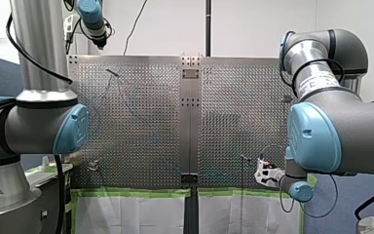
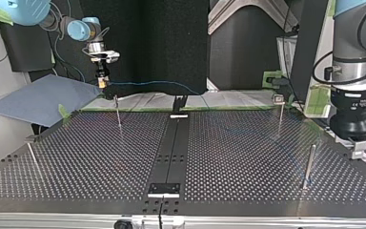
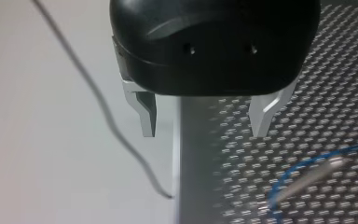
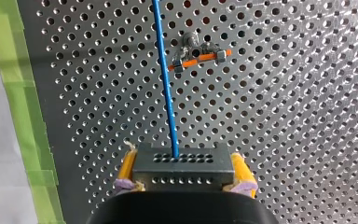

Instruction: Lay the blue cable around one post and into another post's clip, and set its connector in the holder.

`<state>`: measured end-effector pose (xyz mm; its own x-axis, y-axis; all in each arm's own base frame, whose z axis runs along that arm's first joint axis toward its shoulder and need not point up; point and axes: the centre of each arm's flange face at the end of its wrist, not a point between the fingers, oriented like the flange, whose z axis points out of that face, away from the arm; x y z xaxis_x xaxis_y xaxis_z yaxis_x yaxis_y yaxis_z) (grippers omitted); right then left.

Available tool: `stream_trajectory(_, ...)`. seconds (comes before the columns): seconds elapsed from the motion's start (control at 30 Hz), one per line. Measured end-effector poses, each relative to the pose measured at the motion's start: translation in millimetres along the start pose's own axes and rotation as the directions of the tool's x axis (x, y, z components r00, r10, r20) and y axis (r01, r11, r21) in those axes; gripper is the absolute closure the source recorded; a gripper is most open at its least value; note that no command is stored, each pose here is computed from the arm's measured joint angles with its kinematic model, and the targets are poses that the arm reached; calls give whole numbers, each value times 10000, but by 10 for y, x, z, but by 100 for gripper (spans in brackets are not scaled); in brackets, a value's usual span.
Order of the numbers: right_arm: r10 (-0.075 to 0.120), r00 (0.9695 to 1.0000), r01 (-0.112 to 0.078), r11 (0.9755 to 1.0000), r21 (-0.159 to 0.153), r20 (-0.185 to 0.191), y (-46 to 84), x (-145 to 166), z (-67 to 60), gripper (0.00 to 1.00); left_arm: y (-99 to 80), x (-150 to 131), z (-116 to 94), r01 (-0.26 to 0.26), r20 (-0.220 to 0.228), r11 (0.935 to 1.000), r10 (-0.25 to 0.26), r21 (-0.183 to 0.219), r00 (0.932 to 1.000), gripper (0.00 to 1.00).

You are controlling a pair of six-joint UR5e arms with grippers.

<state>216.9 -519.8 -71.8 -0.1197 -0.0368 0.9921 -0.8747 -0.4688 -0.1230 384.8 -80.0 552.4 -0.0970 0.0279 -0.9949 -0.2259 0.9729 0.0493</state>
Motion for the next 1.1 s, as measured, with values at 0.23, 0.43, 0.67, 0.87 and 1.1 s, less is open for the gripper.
stream_trajectory(0.23, 8, 10000, -8, 10000, 2, 15, -4, -1, -1, 79, -26, 271, -71, -229, -1107, 9997, 241, 120, 9936, 0)
stream_trajectory(0.43, 17, 10000, -17, 10000, -5, 36, -7, -4, -4, 79, -27, 337, -133, -320, -1681, 9993, 343, 168, 9852, 0)
stream_trajectory(0.67, 23, 10000, -23, 10000, -5, 48, -10, -7, -5, 79, -18, 364, -169, -372, -1988, 9992, 390, 125, 9793, 0)
stream_trajectory(0.87, 21, 10000, -21, 10000, 1, 45, -13, -5, -3, 79, -8, 363, -173, -393, -1999, 9992, 390, 22, 9790, 0)
stream_trajectory(1.1, 20, 10000, -20, 10000, 1, 42, -12, -5, -3, 79, 7, 363, -174, -406, -2002, 9991, 373, -123, 9790, 0)
